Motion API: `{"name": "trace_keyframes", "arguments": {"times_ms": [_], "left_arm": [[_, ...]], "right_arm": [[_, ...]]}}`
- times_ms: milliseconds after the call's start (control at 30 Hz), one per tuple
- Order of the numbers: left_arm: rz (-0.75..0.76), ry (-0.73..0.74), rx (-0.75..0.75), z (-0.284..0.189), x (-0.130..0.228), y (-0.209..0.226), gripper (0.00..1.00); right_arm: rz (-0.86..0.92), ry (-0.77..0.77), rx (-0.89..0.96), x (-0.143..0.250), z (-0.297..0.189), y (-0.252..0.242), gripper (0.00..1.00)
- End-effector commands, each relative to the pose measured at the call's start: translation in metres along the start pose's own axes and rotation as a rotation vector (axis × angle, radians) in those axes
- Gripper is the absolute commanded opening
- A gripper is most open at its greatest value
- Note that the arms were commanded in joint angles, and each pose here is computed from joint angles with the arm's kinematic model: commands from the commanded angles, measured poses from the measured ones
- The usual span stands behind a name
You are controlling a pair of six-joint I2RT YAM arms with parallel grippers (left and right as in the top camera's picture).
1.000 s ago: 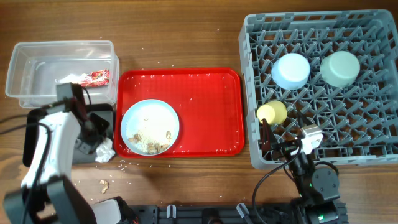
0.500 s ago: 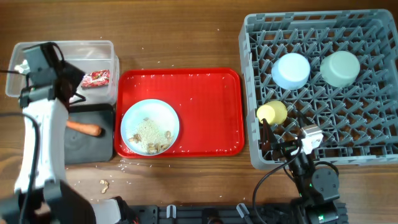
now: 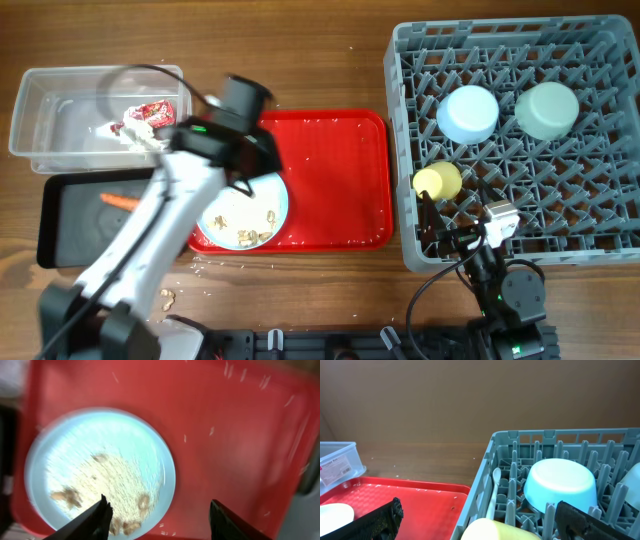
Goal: Sort waste into correct bins and load items into the dishwasher rack
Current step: 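Grasp the rim of the light blue plate with the left gripper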
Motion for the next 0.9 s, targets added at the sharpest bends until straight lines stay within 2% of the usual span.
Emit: {"name": "trace_keyframes", "arguments": {"times_ms": [0,200,233,333,367,567,733,867], "left_arm": [[0.059,0.116,-0.104,0.063,0.054,-0.017,0.52],[0.137,0.151,-0.206,0.114,0.07,-0.021,0.39],[0.14,0.168,-0.22,0.122,0.073,-0.019,0.33],[0.146,0.2,-0.25,0.134,0.079,-0.015,0.07],[0.148,0.193,-0.256,0.134,0.078,-0.014,0.04],[0.146,0.185,-0.251,0.101,0.062,-0.023,0.04],[0.128,0.121,-0.192,0.035,0.036,-0.036,0.04],[0.008,0.065,-0.133,-0.011,0.025,-0.018,0.04]], "right_arm": [[0.009,-0.01,-0.009,-0.002,0.0,0.001,1.0],[0.009,-0.01,-0.009,-0.002,0.0,0.001,1.0],[0.009,-0.01,-0.009,-0.002,0.0,0.001,1.0],[0.009,-0.01,-0.009,-0.002,0.0,0.001,1.0],[0.009,-0.01,-0.009,-0.002,0.0,0.001,1.0],[0.009,-0.01,-0.009,-0.002,0.0,0.001,1.0],[0.009,-0.01,-0.009,-0.002,0.0,0.001,1.0],[0.01,-0.01,-0.009,-0.002,0.0,0.001,1.0]]}}
Point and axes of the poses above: each gripper's point midway between its finger pads, its own z axis out along the fingers, its own y axis along the line the jaws close on, x = y × z, the point moved 2 cm from there along -z, back along the fingers, and after that the axes turned 6 degrees about z, right-handed, at the moved point
